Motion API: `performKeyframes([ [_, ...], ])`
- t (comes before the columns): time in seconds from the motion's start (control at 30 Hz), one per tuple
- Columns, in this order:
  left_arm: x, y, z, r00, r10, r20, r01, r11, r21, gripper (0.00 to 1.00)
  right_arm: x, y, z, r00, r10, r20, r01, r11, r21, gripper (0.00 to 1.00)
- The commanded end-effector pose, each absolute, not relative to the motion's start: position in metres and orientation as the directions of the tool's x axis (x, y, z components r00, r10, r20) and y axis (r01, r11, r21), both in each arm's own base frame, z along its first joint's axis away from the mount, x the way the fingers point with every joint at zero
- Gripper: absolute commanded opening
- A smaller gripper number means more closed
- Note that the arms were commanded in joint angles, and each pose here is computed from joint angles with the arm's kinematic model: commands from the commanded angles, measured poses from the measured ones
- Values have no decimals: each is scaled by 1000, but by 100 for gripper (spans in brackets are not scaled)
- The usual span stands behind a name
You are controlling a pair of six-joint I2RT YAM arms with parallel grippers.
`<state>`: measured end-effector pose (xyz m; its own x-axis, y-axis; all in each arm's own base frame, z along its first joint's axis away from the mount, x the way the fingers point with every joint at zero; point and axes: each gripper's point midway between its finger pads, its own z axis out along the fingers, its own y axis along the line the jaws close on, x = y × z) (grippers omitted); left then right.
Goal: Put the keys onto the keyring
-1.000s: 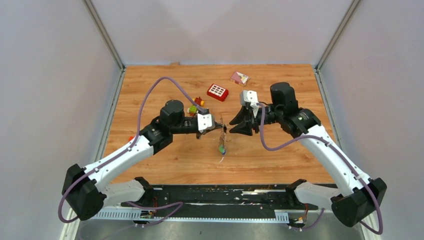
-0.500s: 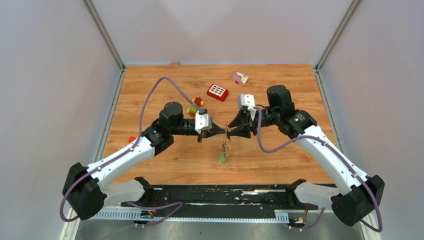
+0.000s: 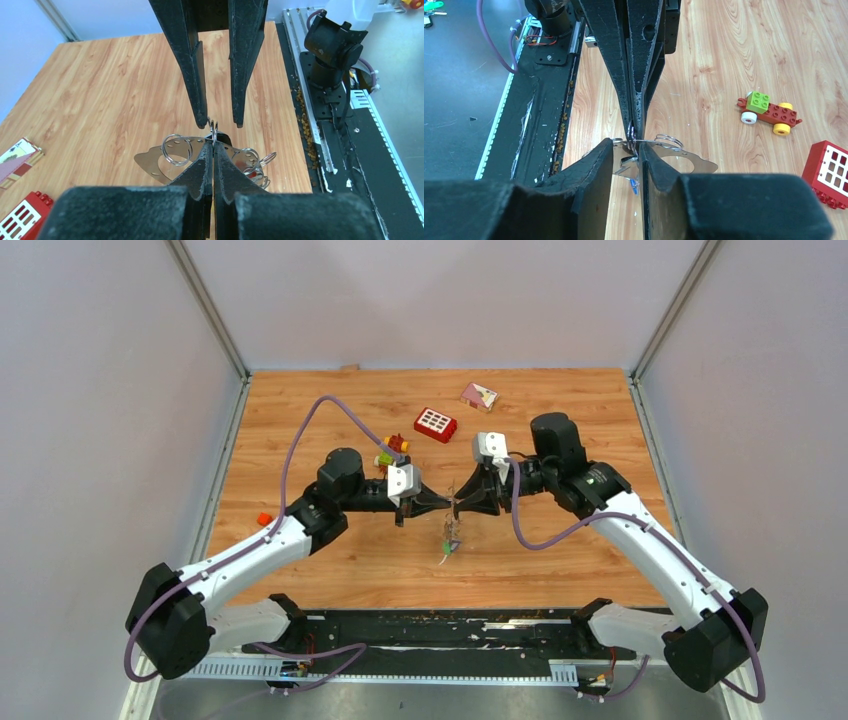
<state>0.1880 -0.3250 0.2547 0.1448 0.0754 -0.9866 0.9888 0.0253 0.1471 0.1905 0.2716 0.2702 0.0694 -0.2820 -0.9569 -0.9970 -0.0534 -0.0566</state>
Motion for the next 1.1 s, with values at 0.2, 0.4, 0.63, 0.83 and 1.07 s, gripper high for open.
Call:
performKeyframes([
  [0.2,185,-325,284,197,-19,-980,980,22,197,0,192,276,279,119,-250,-961,-992,-60,-107,25],
  [0.4,184,-325,286,197,-26,-980,980,18,197,0,193,278,277,109,-251,-962,-993,-61,-97,21],
  [0.63,182,-324,289,195,-39,-980,981,19,195,0,192,279,275,111,-250,-962,-993,-65,-97,17],
  [0.83,182,-323,291,186,-56,-981,982,22,185,0,193,279,274,115,-253,-961,-993,-61,-102,17],
  [1.07,183,-324,288,181,-55,-982,983,22,180,0,193,279,277,121,-246,-962,-992,-62,-109,0],
])
